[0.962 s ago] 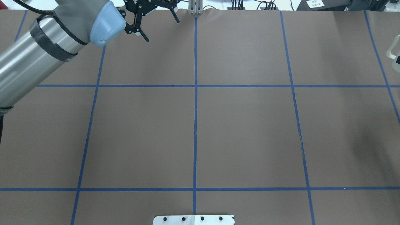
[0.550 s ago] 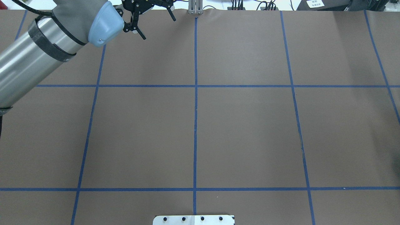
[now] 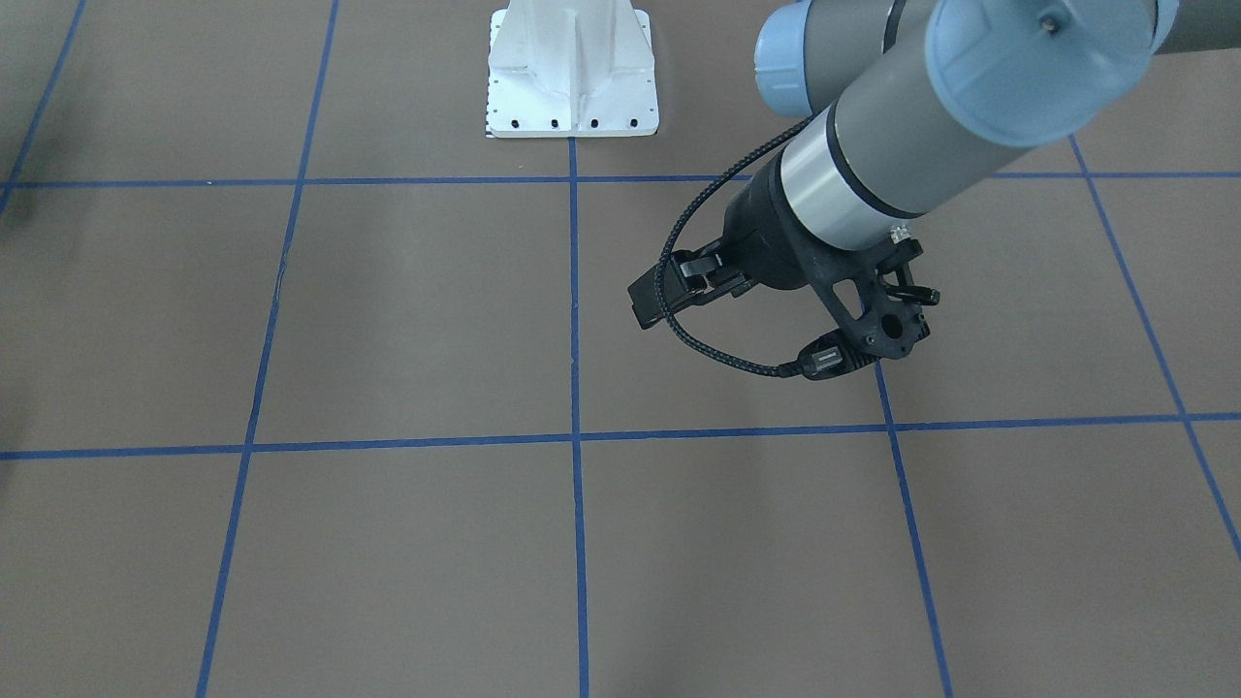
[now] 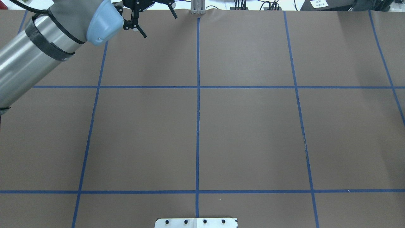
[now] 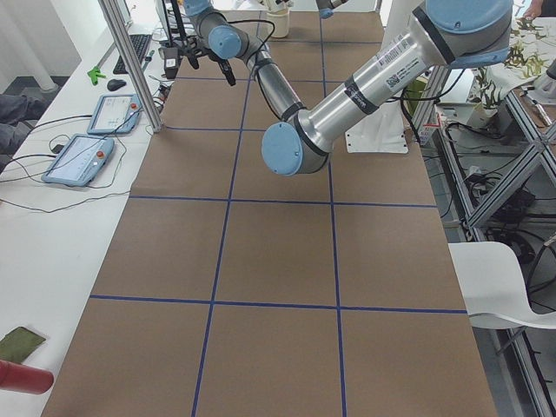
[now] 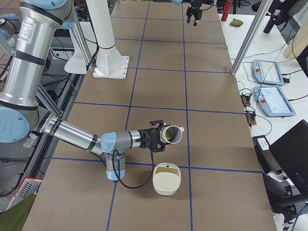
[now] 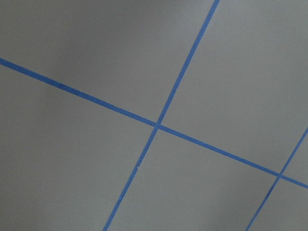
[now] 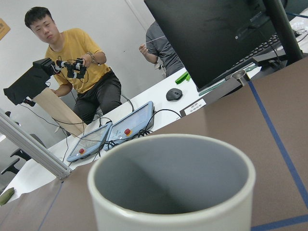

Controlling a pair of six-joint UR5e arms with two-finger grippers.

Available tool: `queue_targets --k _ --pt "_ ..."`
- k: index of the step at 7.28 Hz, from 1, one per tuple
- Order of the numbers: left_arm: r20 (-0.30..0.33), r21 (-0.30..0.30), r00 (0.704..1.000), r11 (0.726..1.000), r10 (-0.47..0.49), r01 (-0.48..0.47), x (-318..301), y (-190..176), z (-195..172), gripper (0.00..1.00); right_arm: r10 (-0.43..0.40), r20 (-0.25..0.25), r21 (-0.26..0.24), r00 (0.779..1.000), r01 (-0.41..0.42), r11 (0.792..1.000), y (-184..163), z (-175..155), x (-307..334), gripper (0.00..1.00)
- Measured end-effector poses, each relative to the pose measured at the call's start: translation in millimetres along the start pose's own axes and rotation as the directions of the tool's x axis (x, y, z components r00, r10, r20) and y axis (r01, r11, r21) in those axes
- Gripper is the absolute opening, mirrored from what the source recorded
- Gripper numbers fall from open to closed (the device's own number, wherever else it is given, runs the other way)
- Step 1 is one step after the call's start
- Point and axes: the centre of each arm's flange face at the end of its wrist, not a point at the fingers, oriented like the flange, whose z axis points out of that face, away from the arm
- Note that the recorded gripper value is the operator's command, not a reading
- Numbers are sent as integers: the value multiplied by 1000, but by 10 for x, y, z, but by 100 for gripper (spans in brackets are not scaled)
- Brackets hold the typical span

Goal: Left arm hands cup to right arm to dump lemon

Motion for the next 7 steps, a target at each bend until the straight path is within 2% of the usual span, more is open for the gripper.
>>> queue_targets --k 2,4,7 --pt "-4 8 1000 1000 -3 3 -9 -27 -59 100 119 -15 -5 993 -119 993 32 -2 180 0" --pt "-7 13 1000 1000 -2 3 -14 -43 -92 100 236 21 -10 972 -236 972 64 -31 281 0" --pt "-7 21 1000 1000 9 -8 -18 -60 -116 100 429 72 -18 900 -429 903 68 -113 349 0"
